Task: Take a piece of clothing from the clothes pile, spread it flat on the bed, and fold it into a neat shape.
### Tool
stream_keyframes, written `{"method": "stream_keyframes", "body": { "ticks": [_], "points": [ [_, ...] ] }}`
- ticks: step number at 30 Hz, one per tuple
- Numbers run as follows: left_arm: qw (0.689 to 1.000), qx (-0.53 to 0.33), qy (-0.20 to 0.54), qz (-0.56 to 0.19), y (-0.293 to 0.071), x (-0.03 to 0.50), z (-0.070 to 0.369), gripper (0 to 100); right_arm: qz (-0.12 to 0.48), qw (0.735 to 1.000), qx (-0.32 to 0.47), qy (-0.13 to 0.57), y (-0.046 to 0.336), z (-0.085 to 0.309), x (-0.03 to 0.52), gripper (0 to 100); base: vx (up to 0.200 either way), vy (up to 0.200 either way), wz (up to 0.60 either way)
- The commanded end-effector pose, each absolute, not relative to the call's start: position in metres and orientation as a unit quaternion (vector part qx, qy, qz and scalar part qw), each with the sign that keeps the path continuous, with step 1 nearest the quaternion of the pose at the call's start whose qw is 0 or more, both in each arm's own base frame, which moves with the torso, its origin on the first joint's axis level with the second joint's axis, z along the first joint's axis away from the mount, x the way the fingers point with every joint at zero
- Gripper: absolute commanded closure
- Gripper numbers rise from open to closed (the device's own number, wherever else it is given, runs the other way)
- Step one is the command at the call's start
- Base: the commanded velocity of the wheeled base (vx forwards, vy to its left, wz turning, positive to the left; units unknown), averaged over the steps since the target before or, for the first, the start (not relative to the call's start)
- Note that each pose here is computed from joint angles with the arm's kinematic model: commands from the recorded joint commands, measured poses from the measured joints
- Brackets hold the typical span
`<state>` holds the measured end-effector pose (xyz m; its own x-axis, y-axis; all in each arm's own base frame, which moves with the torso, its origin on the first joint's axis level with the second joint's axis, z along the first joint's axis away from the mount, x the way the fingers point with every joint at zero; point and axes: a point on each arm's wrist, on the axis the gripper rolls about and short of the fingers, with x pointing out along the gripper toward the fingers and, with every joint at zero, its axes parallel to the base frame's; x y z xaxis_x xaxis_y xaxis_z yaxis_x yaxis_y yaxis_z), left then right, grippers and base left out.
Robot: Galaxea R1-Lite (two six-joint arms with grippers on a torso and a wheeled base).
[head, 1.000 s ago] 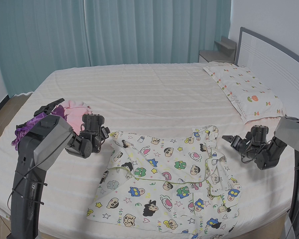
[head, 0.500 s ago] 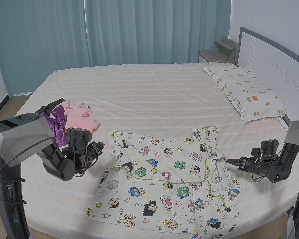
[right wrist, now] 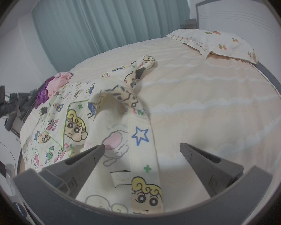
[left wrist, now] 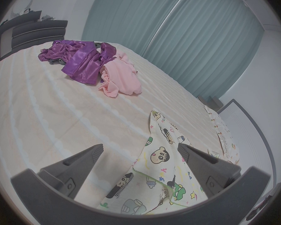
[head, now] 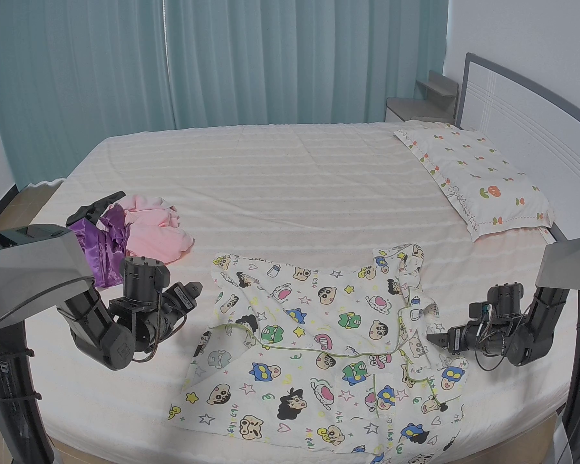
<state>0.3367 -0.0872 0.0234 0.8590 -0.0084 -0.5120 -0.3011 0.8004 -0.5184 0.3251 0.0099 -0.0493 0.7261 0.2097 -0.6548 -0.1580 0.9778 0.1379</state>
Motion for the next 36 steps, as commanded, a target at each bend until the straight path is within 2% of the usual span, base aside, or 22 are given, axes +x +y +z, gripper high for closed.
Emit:
{"method": "stream_keyframes", "body": {
  "ticks": [1,7,8,26,36],
  "points": [
    [0.915,-0.305,0.252,0.078,-0.089,0.336,0.025,0,0.110,0.927,0.027,0.359,0.020,-0.052,0.327,0,0.000,0.000,0.00],
    [0.915,-0.305,0.253,0.078,-0.089,0.336,0.024,0,0.110,0.927,0.027,0.359,0.021,-0.053,0.329,0,0.000,0.000,0.00],
    [0.915,-0.305,0.254,0.078,-0.089,0.336,0.024,0,0.108,0.926,0.028,0.361,0.020,-0.053,0.329,100,0.000,0.000,0.00],
    [0.915,-0.299,0.260,0.080,-0.092,0.336,0.018,0,0.093,0.932,0.040,0.348,0.009,-0.036,0.322,100,0.000,0.000,0.00],
    [0.915,-0.296,0.262,0.078,-0.094,0.335,0.017,0,-0.003,0.943,0.068,0.324,-0.059,-0.028,0.323,100,0.000,0.000,0.00]
  ]
}}
